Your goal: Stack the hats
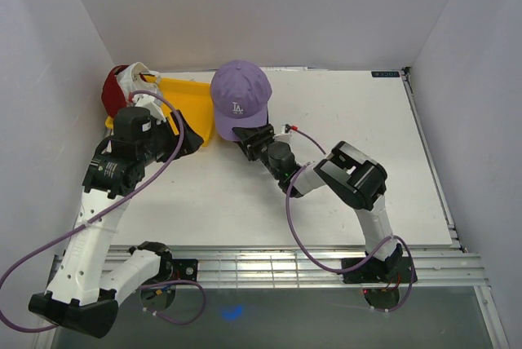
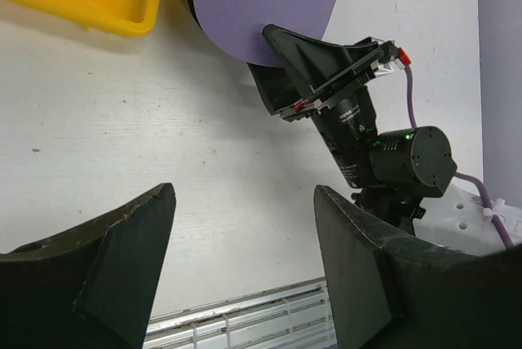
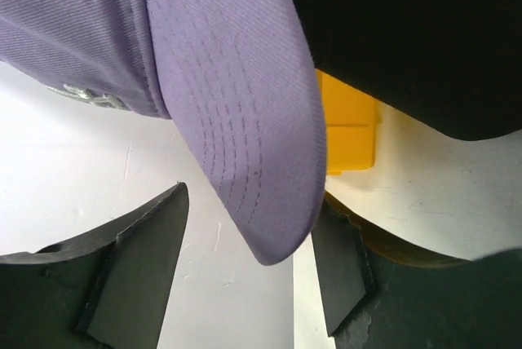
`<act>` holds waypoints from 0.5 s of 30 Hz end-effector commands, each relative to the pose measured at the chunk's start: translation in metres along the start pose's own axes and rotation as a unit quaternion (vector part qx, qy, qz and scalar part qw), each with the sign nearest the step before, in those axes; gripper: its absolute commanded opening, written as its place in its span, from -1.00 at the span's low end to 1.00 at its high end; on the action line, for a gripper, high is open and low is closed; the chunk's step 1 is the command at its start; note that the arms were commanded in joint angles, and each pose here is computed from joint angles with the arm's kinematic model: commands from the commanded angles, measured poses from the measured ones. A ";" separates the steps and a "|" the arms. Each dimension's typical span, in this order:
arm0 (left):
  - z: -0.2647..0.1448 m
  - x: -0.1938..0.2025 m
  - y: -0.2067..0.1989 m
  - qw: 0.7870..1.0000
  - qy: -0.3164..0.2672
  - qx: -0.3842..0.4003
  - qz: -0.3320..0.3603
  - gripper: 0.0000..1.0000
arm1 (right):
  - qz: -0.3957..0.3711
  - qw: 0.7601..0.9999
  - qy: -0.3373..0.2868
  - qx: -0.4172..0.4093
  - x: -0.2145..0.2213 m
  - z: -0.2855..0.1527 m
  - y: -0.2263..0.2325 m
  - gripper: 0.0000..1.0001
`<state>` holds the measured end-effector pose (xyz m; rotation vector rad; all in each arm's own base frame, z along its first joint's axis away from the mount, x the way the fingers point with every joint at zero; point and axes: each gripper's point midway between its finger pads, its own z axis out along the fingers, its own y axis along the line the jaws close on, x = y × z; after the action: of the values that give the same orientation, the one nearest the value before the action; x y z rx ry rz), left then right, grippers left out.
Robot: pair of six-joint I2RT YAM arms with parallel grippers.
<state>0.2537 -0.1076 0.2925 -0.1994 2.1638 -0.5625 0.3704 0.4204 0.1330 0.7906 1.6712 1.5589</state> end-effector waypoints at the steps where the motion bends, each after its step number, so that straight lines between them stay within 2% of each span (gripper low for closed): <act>1: -0.004 -0.008 -0.002 1.000 -0.018 0.002 0.012 0.59 | 0.012 0.999 -0.020 -0.027 -0.003 0.008 0.013 0.27; 4: -0.004 -0.009 -0.001 1.000 -0.018 0.000 0.015 0.58 | 0.018 0.999 -0.024 -0.026 -0.004 0.009 0.010 0.17; 10: -0.004 -0.010 0.000 1.000 -0.019 -0.004 0.017 0.59 | 0.024 0.999 -0.028 -0.015 -0.007 0.003 0.002 -0.30; 15: -0.002 -0.008 0.000 1.000 -0.017 -0.003 0.016 0.59 | 0.025 0.999 -0.028 -0.004 -0.010 -0.005 -0.005 -0.57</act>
<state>0.2553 -0.1041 0.2915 -0.1917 2.1613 -0.5333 0.3722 0.4191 0.1327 0.8414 1.6185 1.6058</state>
